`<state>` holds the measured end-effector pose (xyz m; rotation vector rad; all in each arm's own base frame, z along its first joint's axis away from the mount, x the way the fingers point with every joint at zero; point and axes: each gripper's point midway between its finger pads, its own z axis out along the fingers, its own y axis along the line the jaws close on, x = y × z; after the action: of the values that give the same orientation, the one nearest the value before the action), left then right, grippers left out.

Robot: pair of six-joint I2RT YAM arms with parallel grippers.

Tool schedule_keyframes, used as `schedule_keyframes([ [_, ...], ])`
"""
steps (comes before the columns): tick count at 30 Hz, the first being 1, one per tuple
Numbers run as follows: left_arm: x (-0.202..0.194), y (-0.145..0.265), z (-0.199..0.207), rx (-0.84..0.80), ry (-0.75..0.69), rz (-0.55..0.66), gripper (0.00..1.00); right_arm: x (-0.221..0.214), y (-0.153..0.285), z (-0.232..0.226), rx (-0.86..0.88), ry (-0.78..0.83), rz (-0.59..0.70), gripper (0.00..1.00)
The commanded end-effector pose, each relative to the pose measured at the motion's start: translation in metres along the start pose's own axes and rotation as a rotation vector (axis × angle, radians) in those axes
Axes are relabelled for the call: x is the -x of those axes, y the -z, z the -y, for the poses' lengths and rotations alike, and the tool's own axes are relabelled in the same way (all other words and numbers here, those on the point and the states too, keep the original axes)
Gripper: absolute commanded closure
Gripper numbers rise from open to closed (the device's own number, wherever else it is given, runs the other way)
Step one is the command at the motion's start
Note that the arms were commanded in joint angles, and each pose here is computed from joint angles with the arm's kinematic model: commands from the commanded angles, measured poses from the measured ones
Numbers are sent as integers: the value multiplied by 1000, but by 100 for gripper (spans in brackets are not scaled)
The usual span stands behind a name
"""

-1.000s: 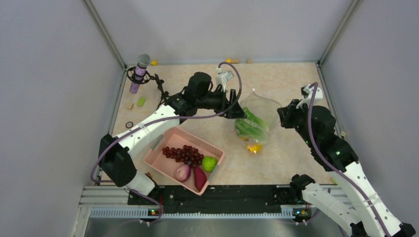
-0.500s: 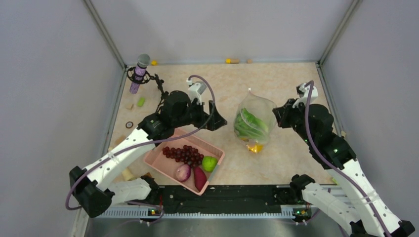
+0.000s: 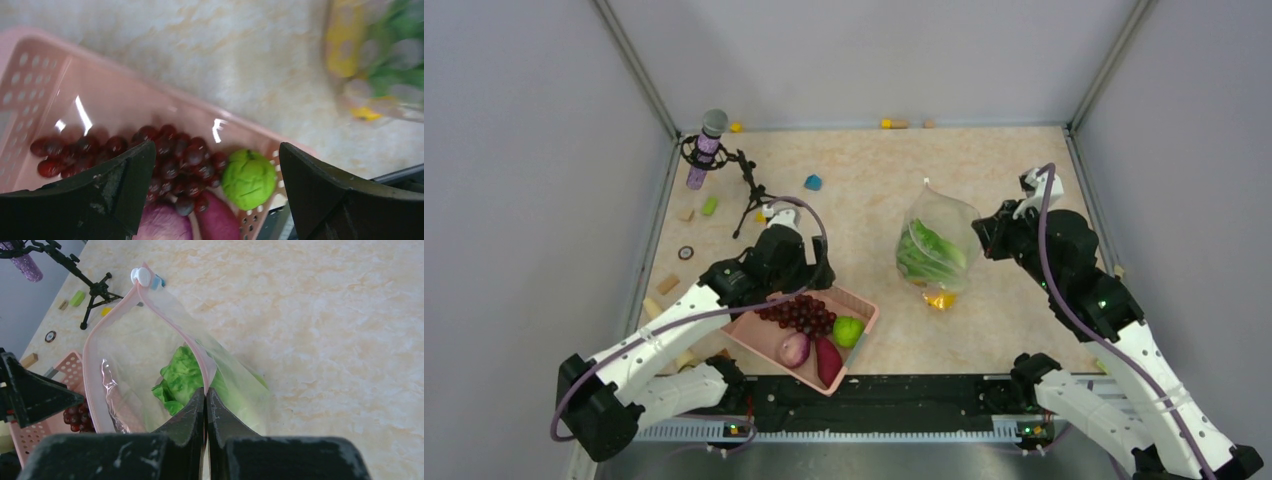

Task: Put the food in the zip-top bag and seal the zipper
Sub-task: Pick up the fake fruit from the bin.

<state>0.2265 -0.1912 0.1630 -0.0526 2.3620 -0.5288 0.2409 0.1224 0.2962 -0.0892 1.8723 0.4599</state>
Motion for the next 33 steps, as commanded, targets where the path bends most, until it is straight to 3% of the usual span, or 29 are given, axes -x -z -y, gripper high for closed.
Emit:
schedule_keyframes([
  [1,-30,-7,-40,155,77,-48,2,4,-3,-1,8,12,24,100],
  [6,-59,-11,-64,207,152,-67,2,2,-4,0,0,19,15,100],
  [20,-90,-36,-95,337,215,-139,7,0,-7,4,-16,23,7,100],
  [23,-92,-41,-96,349,207,-148,17,0,-6,4,-20,25,10,100],
  [29,-96,-43,-108,411,214,-146,51,1,-7,10,-47,26,15,100],
  [33,-101,-42,-113,431,227,-150,65,1,-7,11,-53,23,16,100],
])
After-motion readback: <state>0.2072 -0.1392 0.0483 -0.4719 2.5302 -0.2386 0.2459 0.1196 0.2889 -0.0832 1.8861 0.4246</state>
